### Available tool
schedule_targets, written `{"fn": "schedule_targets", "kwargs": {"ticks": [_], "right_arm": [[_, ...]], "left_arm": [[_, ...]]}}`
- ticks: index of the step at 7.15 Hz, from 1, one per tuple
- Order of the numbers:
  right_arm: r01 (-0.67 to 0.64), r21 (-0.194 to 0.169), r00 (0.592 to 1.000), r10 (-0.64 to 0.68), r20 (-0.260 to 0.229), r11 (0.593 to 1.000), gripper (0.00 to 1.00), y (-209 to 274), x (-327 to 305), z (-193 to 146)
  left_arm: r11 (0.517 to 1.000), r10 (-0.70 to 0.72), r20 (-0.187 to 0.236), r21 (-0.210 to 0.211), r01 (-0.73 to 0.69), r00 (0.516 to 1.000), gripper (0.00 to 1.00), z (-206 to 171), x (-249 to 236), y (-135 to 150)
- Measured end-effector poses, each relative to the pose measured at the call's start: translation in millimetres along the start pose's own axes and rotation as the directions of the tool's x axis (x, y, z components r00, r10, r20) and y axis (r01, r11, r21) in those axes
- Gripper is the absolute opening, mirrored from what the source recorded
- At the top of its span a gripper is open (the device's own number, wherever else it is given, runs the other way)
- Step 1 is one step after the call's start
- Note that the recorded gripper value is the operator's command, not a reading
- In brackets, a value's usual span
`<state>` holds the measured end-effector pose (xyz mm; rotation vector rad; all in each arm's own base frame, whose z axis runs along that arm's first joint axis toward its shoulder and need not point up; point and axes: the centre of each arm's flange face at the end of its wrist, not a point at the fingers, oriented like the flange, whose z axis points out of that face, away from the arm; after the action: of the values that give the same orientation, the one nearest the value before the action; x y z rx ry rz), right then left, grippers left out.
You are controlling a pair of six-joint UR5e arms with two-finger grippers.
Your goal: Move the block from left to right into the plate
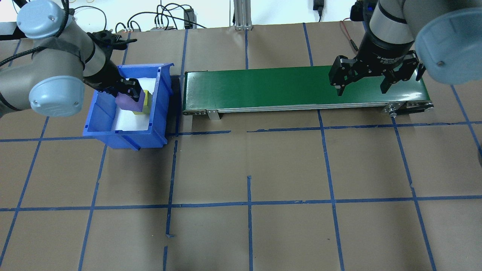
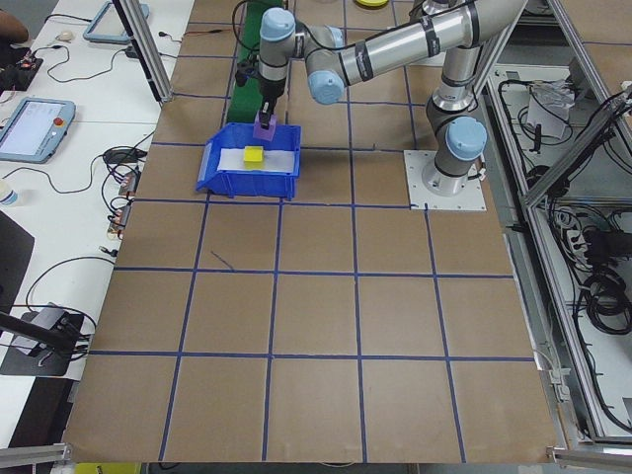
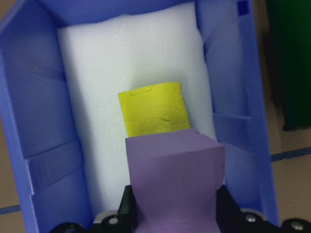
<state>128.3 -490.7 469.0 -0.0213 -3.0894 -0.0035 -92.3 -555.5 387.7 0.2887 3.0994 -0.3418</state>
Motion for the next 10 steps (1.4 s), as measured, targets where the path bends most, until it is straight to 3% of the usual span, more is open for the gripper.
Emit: {"fn": "schedule_targets", "kwargs": {"ticks": [1, 3, 5, 6, 7, 8, 10], "right_arm": [[0.000, -0.001, 1.000, 0.000, 0.000, 1.000, 1.00, 0.1, 0.0, 0.3], [0.000, -0.003, 1.000, 0.000, -0.002, 1.000, 1.00, 0.3, 0.2, 0.9], [0.000, -0.007, 1.000, 0.000, -0.006, 1.000, 1.00, 0.7, 0.5, 2.5], [0.000, -0.008, 1.000, 0.000, -0.007, 1.000, 1.00, 0.9, 0.6, 3.5], [0.000, -0.009, 1.000, -0.001, -0.008, 1.000, 1.00, 1.0, 0.6, 4.2], [0.000, -0.009, 1.000, -0.001, -0.008, 1.000, 1.00, 1.0, 0.6, 4.3], [0.000, -0.008, 1.000, -0.001, -0.009, 1.000, 1.00, 1.0, 0.6, 4.7]], "left_arm": [[0.999, -0.005, -0.007, 0.043, 0.005, 1.000, 0.54, -23.2, 31.4, -5.9], [0.997, -0.030, -0.050, 0.066, 0.034, 0.998, 0.54, -27.3, 61.2, -15.4], [0.993, -0.070, -0.167, 0.079, 0.084, 0.984, 0.54, 16.8, 73.9, -36.1], [0.992, -0.072, -0.201, 0.087, 0.091, 0.977, 0.54, 45.7, 79.5, -45.9], [0.992, -0.066, -0.218, 0.091, 0.087, 0.974, 0.64, 68.9, 85.3, -51.6], [0.993, -0.064, -0.225, 0.083, 0.085, 0.972, 1.00, 85.6, 88.3, -52.8], [0.994, -0.067, -0.226, 0.065, 0.084, 0.972, 1.00, 98.2, 89.7, -50.6]]}}
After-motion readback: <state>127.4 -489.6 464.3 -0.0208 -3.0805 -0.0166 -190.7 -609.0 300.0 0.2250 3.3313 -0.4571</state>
